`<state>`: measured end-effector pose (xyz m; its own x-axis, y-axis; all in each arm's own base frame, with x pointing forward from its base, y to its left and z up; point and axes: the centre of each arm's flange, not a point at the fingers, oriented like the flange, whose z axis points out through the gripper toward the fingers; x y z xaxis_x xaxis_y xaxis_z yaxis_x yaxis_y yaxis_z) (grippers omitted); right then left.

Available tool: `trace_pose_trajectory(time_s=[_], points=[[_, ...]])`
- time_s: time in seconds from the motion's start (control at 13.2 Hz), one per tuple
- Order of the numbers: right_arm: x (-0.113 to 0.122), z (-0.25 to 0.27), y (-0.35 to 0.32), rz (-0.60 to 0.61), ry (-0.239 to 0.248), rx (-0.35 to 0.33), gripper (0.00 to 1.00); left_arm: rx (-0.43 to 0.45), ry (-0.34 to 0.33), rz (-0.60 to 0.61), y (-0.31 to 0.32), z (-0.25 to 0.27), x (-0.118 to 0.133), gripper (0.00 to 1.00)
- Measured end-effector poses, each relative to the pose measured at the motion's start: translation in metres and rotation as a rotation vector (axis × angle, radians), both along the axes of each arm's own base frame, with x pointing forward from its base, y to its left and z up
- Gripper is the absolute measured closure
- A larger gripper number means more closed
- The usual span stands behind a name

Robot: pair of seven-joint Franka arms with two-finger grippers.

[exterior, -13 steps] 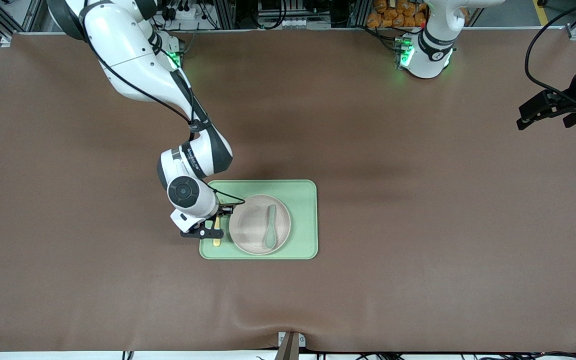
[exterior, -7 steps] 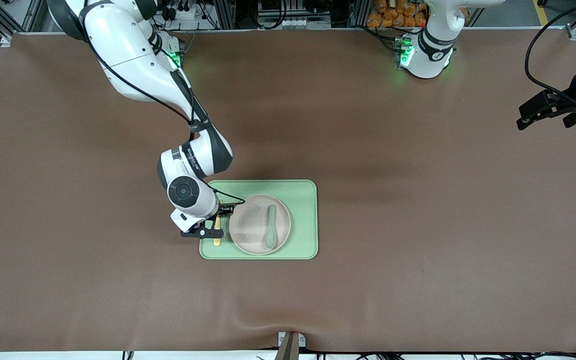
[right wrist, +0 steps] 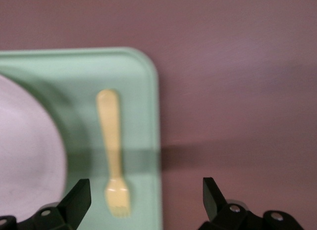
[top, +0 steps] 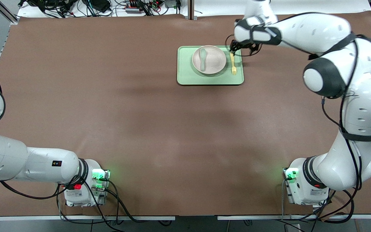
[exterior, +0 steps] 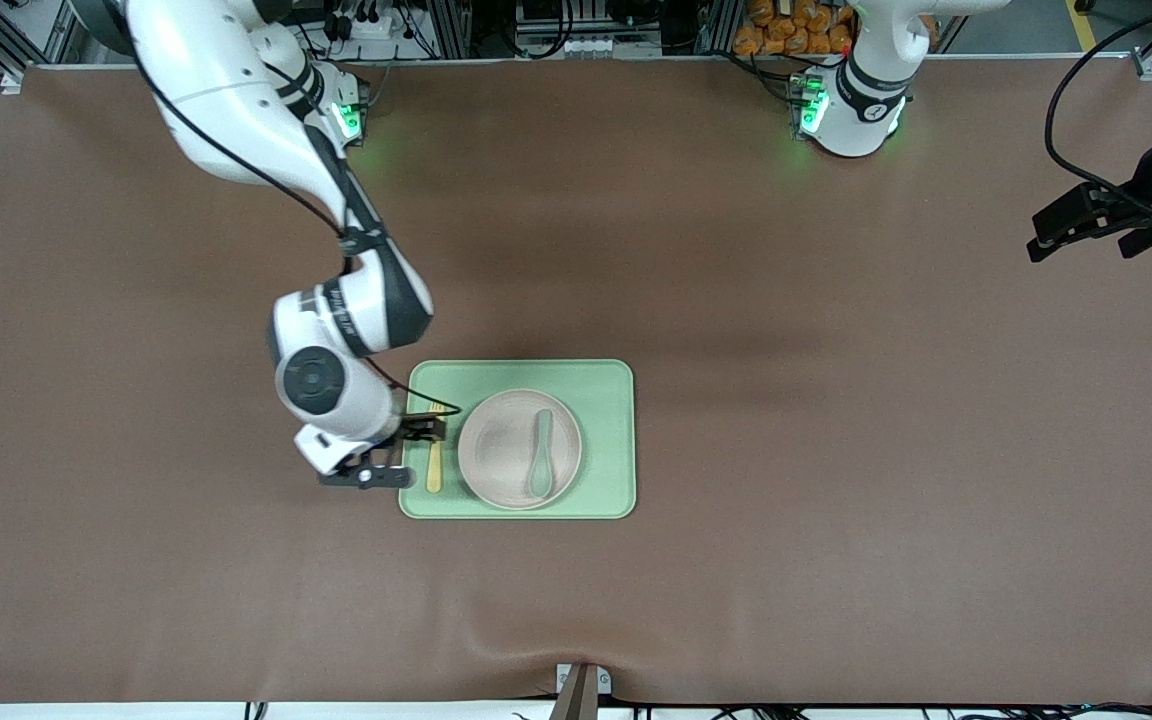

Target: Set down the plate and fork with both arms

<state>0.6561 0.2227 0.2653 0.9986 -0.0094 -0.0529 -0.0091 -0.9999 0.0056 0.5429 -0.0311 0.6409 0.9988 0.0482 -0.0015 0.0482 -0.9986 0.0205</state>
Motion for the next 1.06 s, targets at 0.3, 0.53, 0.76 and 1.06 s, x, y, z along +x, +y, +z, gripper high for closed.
trace_pose_trajectory(time_s=[0.3,0.53,0.76,1.06], points=[[0.013,0.082,-0.113,0.063,0.032,0.026,0.0,0.0,0.0,0.0,0.0,0.0,0.0,0.0],[-0.005,0.153,-0.165,0.068,0.07,0.045,0.0,-0.001,-0.001,0.0,0.0,0.0,0.0,0.0],[-0.04,0.239,-0.212,0.033,0.072,0.058,0.0,-0.001,-0.002,0.0,0.0,0.0,0.001,0.0],[-0.09,0.326,-0.259,0.01,0.025,0.043,0.0,-0.001,-0.002,0.0,0.0,0.0,0.001,0.0]])
